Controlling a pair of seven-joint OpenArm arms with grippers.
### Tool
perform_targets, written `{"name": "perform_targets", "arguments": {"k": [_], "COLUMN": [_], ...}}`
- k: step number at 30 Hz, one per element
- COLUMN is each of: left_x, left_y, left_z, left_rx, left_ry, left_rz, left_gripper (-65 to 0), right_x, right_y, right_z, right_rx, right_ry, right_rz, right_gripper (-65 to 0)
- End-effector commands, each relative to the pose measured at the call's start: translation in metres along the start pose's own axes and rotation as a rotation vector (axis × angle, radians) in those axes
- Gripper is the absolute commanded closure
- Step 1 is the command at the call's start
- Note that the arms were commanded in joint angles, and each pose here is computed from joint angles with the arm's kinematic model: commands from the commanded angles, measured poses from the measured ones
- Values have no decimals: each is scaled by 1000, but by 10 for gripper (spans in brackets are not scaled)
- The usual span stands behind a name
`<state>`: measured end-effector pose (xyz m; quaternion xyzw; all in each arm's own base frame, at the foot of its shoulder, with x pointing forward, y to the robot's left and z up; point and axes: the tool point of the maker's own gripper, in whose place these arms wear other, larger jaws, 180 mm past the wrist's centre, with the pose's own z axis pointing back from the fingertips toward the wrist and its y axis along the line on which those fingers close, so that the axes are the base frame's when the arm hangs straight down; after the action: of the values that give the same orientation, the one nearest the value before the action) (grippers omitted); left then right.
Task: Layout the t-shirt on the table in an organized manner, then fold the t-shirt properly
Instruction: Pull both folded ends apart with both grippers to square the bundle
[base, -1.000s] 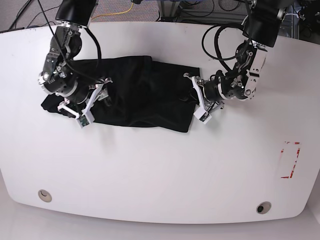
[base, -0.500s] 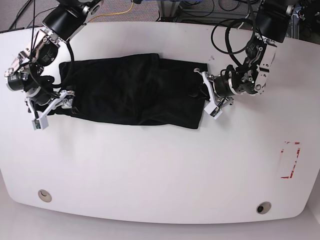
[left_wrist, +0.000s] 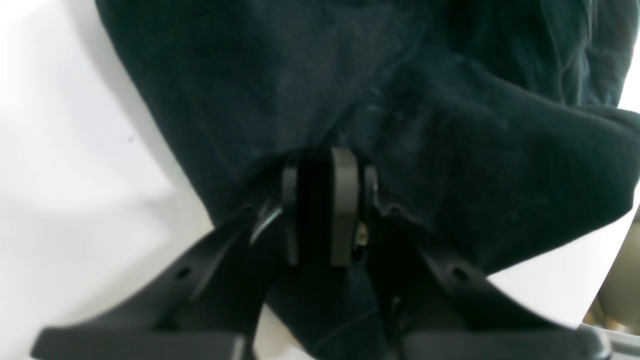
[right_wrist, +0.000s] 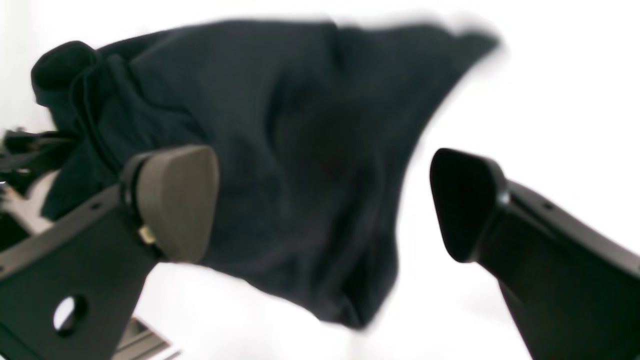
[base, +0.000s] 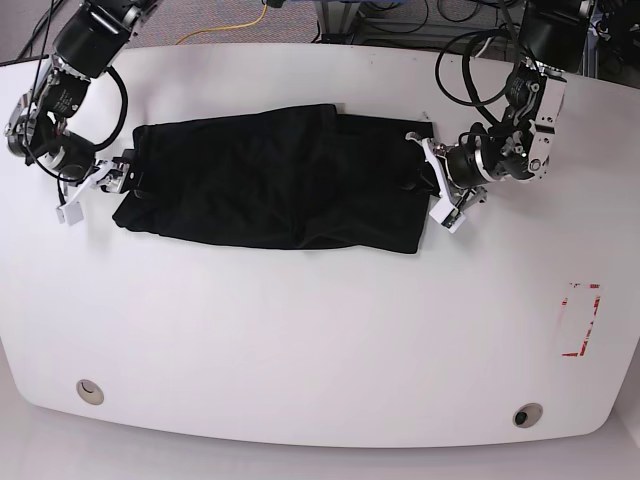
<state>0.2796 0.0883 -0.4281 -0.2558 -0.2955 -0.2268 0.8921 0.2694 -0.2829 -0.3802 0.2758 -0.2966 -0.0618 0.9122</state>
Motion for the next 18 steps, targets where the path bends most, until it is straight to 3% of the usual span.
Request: {"name": "perform_targets", "arguments": {"k": [1, 12, 18], "left_x": [-46, -46, -46], "left_y": [21, 18, 18], "left_z": [9, 9, 9], "left_rx": [80, 62, 62], "left_ry": [215, 217, 217], "left_rz": [-62, -79, -79], "left_gripper": [-74, -74, -74], "right_x": [17, -4, -36], "right_y": [-6, -11, 11], "right_z": [8, 7, -20], "right_rx": [29, 24, 86], "right_ry": [-54, -12, 72], "right_rz": [-21, -50, -62], "right_gripper": [-650, -650, -650]}}
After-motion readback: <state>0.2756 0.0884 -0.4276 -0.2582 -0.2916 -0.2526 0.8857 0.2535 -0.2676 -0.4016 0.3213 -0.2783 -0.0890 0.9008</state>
